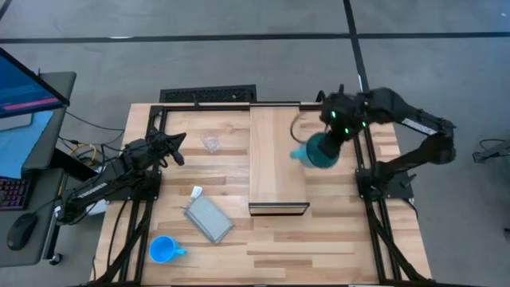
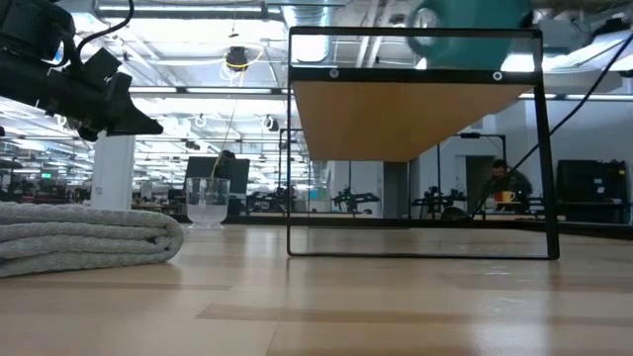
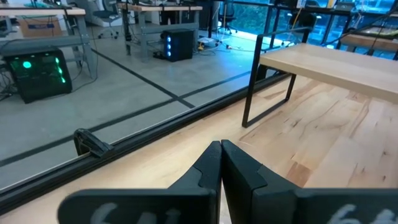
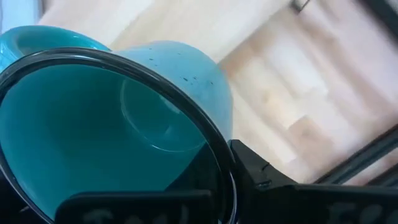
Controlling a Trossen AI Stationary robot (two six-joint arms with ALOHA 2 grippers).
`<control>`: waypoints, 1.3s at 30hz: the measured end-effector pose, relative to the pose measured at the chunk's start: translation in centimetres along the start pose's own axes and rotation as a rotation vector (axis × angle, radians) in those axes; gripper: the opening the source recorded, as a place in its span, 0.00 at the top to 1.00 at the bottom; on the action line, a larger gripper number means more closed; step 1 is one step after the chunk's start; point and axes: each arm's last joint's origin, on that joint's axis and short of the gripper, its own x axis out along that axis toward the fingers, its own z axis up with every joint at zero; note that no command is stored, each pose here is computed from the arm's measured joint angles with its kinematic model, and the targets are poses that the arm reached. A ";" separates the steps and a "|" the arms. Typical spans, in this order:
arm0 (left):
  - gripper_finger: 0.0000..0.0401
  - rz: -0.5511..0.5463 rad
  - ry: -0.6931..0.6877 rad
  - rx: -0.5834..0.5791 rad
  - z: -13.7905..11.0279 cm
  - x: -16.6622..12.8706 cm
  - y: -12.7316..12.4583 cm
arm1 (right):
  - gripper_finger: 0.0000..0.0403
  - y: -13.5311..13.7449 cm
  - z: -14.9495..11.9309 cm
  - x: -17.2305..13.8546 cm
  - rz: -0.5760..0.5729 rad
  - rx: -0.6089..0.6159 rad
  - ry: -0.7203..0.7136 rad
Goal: Stack small to large cups/mugs on shelf
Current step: Put the blue mug on the shelf
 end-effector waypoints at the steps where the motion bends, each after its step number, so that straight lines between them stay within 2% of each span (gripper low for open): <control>1: 1.00 0.000 0.000 0.000 0.0 0.0 0.0 | 0.92 -0.2 0.8 -0.1 -0.004 -0.002 -0.011; 11: 1.00 -0.001 0.000 0.000 0.0 0.0 0.0 | 0.92 -2.3 8.4 0.7 -0.040 -0.057 -0.051; 18: 1.00 -0.002 0.000 0.000 0.0 0.0 0.0 | 0.92 -3.4 12.2 2.4 -0.026 -0.006 -0.045; 28: 1.00 -0.003 0.001 0.000 0.0 0.0 0.0 | 0.92 -3.8 14.4 5.2 0.053 0.080 0.024; 39: 1.00 -0.004 0.000 0.000 0.0 0.0 0.0 | 0.92 -5.8 15.3 6.8 0.003 0.133 0.060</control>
